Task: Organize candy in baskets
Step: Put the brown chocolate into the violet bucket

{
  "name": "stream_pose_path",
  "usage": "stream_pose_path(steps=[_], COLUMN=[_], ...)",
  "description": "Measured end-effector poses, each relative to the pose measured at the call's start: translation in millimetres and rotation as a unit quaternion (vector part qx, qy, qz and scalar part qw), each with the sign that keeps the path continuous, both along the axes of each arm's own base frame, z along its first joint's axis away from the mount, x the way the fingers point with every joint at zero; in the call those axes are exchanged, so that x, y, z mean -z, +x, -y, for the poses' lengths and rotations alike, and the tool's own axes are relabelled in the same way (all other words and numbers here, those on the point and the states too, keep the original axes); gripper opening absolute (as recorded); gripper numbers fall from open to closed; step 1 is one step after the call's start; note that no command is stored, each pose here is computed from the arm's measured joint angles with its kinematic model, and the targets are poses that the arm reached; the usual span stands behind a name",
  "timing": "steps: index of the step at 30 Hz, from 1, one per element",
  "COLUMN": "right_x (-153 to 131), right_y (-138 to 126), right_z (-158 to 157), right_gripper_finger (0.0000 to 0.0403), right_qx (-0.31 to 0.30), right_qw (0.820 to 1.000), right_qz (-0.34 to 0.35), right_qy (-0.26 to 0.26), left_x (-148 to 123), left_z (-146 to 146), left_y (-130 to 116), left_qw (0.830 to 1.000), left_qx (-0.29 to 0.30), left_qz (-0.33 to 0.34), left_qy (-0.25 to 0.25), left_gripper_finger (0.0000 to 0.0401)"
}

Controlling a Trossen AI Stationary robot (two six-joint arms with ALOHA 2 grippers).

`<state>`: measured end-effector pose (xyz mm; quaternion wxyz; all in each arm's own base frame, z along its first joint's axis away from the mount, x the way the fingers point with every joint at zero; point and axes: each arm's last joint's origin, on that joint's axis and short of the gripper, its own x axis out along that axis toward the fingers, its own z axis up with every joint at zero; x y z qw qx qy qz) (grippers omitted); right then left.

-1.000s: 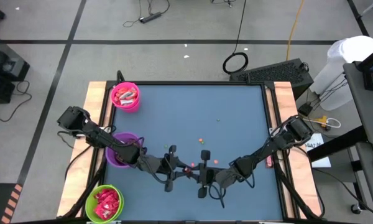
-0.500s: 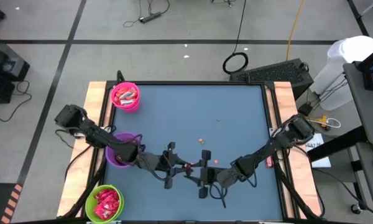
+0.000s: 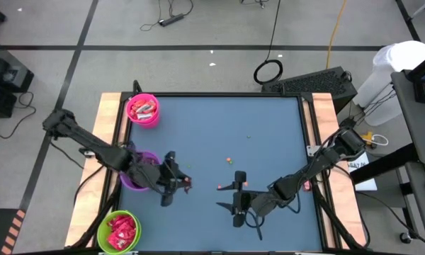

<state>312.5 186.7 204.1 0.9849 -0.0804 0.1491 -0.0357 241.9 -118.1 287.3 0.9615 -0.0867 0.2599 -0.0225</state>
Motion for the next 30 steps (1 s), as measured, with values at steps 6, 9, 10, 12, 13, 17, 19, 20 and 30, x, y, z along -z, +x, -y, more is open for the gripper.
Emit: stream_pose_path(steps=[6,9,10,12,13,17,19,20,30], right_x=[2,4,4,4,4,6,7,7,8], right_y=[0,0,0,0,0,-1,-1,-1,-1], right_z=[1,2,3,3,3,3,4,4,5], right_gripper_finger=[0.0215,0.0215,0.0215,0.0215,0.0215,0.0215,0.0215,0.0215,0.0215], right_qx=[0.005,0.008,0.009,0.011,0.012,0.012,0.013,0.014,0.017], right_qw=[1.0,1.0,1.0,1.0,1.0,1.0,0.999,0.999,0.999], right_qz=[-0.01,-0.016,-0.016,-0.017,-0.019,-0.025,-0.03,-0.031,-0.033], right_qy=[0.001,0.004,0.005,0.007,0.008,0.006,0.005,0.004,0.007], left_x=[-37,-52,-54,-51,-48,-26,-17,-13,-3], left_z=[-20,-32,-36,-43,-46,-52,-52,-51,-61], left_y=[-40,-62,-69,-83,-89,-102,-101,-100,-94], left_qw=[0.991,0.978,0.971,0.954,0.944,0.905,0.901,0.901,0.881], left_qx=[-0.043,-0.083,-0.101,-0.141,-0.161,-0.223,-0.233,-0.233,-0.229], left_qz=[-0.123,-0.19,-0.214,-0.263,-0.287,-0.361,-0.365,-0.365,-0.411], left_qy=[-0.026,-0.027,-0.028,-0.026,-0.023,-0.008,-0.012,-0.012,-0.043], left_gripper_finger=[0.0081,0.0081,0.0082,0.0082,0.0082,0.0082,0.0082,0.0082,0.0178])
